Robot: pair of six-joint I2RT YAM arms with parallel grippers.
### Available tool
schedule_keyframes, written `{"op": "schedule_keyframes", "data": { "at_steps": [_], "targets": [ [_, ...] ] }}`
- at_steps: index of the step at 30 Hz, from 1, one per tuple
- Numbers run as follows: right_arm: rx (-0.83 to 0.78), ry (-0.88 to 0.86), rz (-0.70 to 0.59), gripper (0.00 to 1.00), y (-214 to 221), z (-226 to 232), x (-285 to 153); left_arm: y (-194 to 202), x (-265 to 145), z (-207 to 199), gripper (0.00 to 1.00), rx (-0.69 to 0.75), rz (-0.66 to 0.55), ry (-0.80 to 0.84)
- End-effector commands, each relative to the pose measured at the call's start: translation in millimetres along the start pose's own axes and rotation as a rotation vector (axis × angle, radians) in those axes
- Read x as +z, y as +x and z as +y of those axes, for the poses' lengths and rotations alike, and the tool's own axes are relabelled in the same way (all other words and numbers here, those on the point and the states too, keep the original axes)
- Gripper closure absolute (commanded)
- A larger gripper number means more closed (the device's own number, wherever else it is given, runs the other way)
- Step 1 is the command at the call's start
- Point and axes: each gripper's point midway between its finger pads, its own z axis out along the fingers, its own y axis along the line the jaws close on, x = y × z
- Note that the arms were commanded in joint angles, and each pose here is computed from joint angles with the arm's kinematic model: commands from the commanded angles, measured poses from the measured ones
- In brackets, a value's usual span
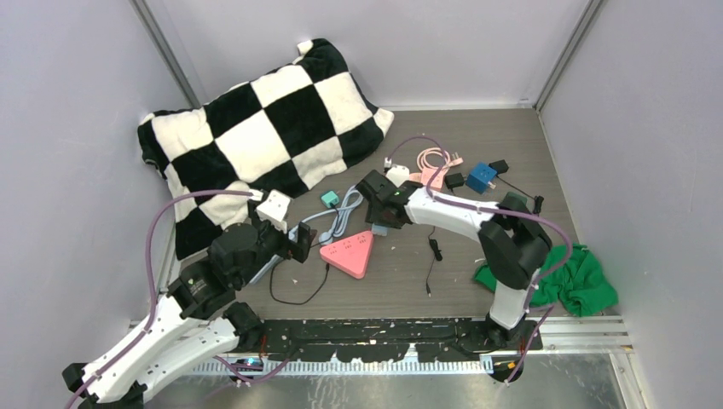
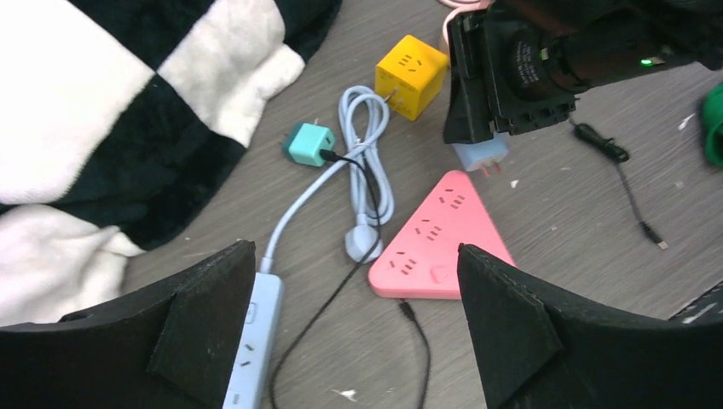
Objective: Insert the plug
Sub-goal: Pick up the plug from the center of the board.
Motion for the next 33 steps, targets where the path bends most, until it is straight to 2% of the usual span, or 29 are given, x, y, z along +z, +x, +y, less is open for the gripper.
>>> {"op": "schedule_keyframes", "data": {
  "at_steps": [1, 8, 13, 17, 22, 27, 31, 33],
  "targets": [
    [0.151, -0.259, -0.072, 0.58, -32.2, 44.4, -63.7, -22.1, 0.3, -13.3, 0.12, -0.186, -0.009, 0.029],
    [0.263, -0.502, -0.062, 0.59, -28.1, 82.5, -114.1, -13.6, 6.7, -40.8, 0.16, -0.401, 0.033, 0.118],
    [0.382, -0.664, -0.003, 0.59, -27.7, 100.4, -141.9, -5.2, 12.0, -53.3, 0.17, -0.495, 0.041, 0.160],
    [0.404, -0.739, 0.013, 0.59, -28.0, 110.1, -162.7, -2.0, 20.5, -59.4, 0.17, -0.555, 0.020, 0.177],
    [0.453, -0.840, 0.007, 0.59, -29.1, 120.4, -182.2, -7.7, 35.1, -67.6, 0.19, -0.594, -0.028, 0.209],
    [0.506, -0.931, 0.016, 0.59, -26.4, 125.6, -196.3, -7.8, 45.5, -74.1, 0.21, -0.591, 0.002, 0.218],
    [0.469, -0.966, 0.012, 0.59, -26.4, 125.3, -208.6, -2.7, 52.3, -76.8, 0.27, -0.590, 0.025, 0.215],
    [0.452, -0.980, 0.007, 0.59, -26.4, 122.8, -213.8, -4.6, 52.9, -80.6, 0.34, -0.596, 0.034, 0.230]
  ]
}}
